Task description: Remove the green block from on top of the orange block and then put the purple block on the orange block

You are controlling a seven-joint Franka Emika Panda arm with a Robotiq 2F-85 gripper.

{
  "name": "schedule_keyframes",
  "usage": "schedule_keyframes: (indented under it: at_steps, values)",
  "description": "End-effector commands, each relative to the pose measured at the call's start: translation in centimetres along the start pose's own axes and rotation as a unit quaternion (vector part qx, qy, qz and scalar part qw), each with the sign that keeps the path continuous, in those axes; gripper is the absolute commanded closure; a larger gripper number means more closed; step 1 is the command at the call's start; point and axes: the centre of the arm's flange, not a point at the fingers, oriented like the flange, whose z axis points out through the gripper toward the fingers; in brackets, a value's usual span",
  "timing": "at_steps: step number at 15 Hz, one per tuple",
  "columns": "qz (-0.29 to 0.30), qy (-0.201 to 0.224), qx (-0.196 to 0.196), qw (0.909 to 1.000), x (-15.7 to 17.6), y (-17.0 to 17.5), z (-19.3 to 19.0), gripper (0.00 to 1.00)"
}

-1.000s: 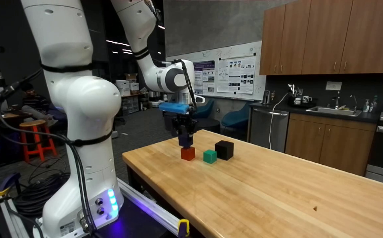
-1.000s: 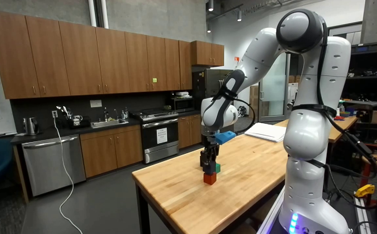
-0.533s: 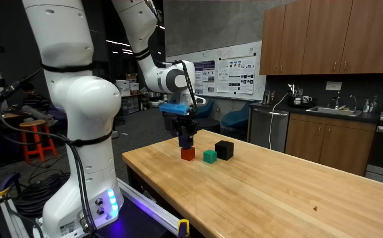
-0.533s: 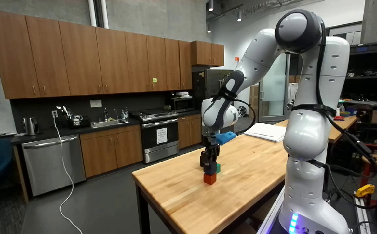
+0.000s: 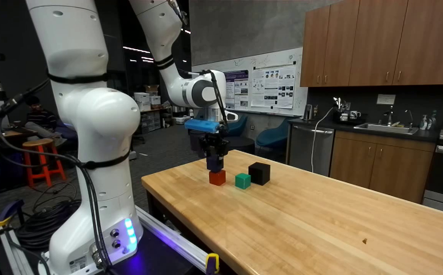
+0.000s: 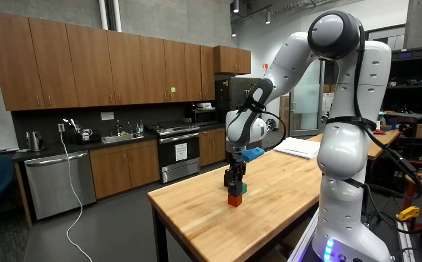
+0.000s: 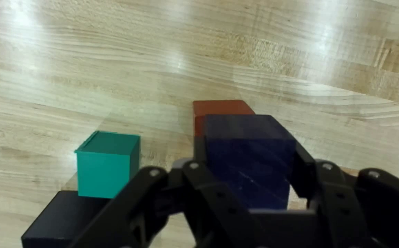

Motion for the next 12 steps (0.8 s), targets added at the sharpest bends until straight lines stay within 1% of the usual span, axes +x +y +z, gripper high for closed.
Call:
schedule_keyframes:
  at_steps: [1,12]
  values:
    - [-0.007,0.003,0.001,1.0,0.39,0.46,0.14,0.7]
    - [-0.018,-0.004,-0.005,0.9998,0.49,0.49,0.61,0.7]
